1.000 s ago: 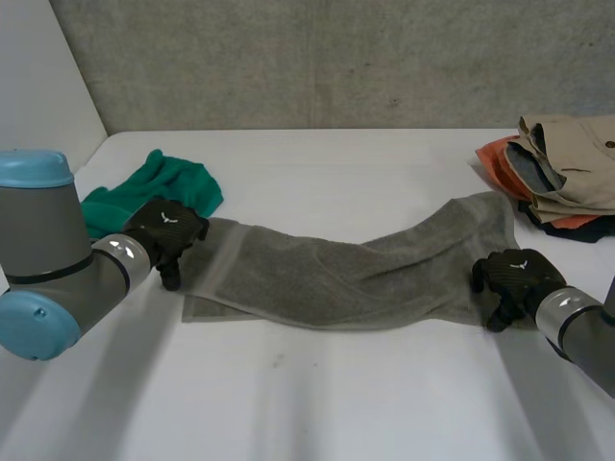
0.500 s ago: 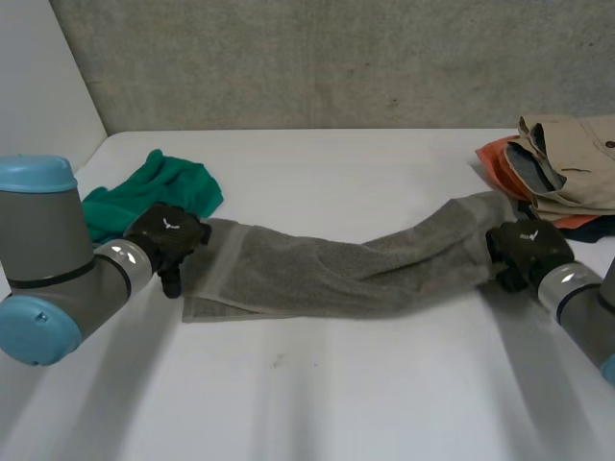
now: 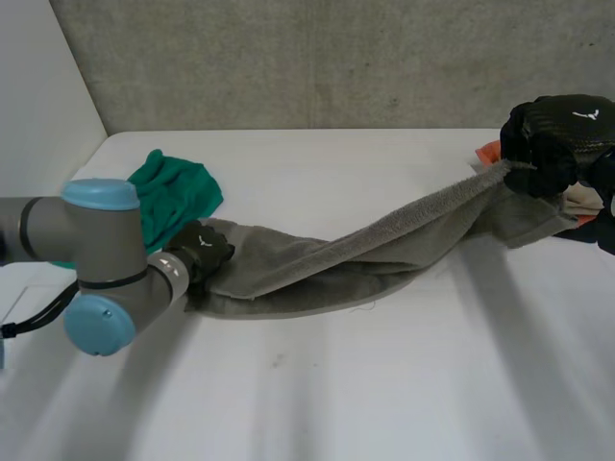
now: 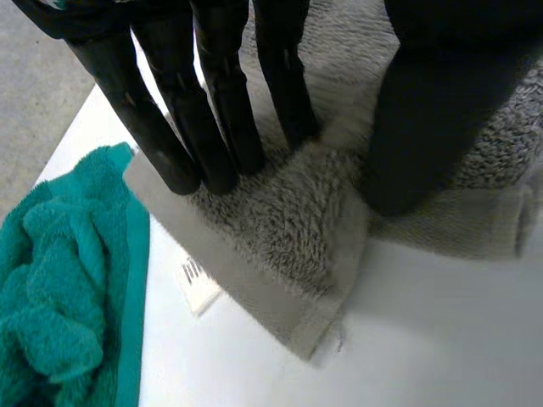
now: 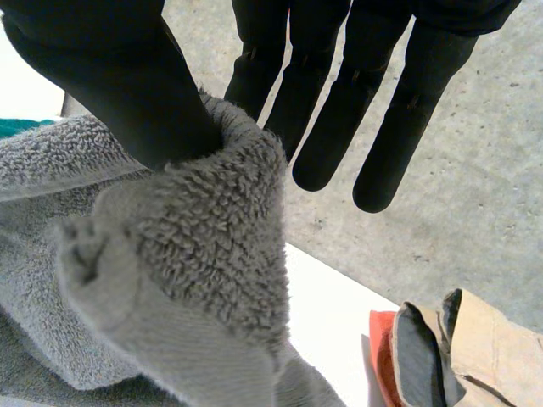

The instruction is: Fold the laundry.

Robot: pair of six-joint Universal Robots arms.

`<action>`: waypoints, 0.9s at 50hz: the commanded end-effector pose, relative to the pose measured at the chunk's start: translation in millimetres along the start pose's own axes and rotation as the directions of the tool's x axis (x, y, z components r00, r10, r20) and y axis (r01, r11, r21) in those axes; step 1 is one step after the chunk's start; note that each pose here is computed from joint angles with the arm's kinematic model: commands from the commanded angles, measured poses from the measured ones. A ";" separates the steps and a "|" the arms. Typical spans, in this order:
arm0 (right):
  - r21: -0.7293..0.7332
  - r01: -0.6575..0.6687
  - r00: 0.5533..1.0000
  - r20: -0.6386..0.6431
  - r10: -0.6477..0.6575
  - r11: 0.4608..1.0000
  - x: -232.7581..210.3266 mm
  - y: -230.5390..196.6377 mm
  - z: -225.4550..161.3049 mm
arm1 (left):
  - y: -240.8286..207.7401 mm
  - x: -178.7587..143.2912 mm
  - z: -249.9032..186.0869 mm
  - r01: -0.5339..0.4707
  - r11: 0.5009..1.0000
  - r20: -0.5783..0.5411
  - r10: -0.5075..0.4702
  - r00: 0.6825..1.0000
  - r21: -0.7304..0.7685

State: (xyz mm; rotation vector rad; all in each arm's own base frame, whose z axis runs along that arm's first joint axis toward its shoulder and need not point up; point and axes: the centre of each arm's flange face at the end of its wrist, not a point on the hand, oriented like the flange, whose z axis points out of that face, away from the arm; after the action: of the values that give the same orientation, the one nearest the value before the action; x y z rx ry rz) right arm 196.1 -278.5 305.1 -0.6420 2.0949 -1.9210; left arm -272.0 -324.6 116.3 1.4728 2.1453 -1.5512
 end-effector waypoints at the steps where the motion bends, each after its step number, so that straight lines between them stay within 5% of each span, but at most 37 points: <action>1: -0.041 0.040 0.999 0.001 -0.040 0.998 -2.0 13.2 12.5 | -13.7 -4.2 4.3 0.024 0.999 0.038 -0.026 0.999 0.030; 11: -0.091 0.090 0.996 0.005 -0.090 0.992 -6.6 35.3 38.6 | -25.8 -11.9 12.1 0.042 0.997 0.074 -0.047 0.996 0.072; 17: -0.033 0.142 0.988 -0.064 -0.144 0.989 4.9 45.3 80.2 | -66.3 -52.7 23.2 0.000 0.977 0.217 -0.047 0.975 0.212; 21: 0.157 0.225 0.960 -0.207 -0.190 0.962 13.6 18.0 123.6 | -124.2 -110.7 16.6 -0.059 0.908 0.392 -0.120 0.912 0.415; 25: 0.426 0.308 0.910 -0.392 -0.133 0.851 27.5 -36.1 151.3 | -190.3 -175.7 -21.7 -0.064 0.730 0.489 -0.386 0.782 0.680; 28: 0.639 0.351 0.888 -0.459 -0.028 0.685 25.9 -84.3 152.5 | -210.3 -192.9 -43.6 -0.035 0.628 0.443 -0.507 0.739 0.777; 30: 0.654 0.343 0.897 -0.442 -0.028 0.675 17.3 -86.5 152.3 | -213.1 -191.2 -46.0 -0.013 0.610 0.416 -0.526 0.742 0.793; 35: 0.580 0.292 0.934 -0.343 -0.097 0.761 -11.4 -64.0 152.2 | -200.7 -167.3 -30.9 0.048 0.669 0.387 -0.485 0.784 0.741; 39: 0.449 0.252 0.957 -0.247 -0.152 0.857 -25.9 -25.0 150.2 | -162.2 -148.3 -5.1 0.088 0.775 0.400 -0.416 0.817 0.626; 45: 0.141 0.208 0.975 -0.108 -0.194 0.968 -40.5 60.4 140.1 | -87.3 -86.6 25.9 0.134 0.921 0.331 -0.263 0.906 0.365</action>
State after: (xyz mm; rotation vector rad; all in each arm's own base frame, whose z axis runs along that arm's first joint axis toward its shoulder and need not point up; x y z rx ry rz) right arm 290.5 -403.1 308.7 -0.5782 1.5755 -2.6137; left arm -314.5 -414.3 314.1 0.6722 1.6579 -2.5412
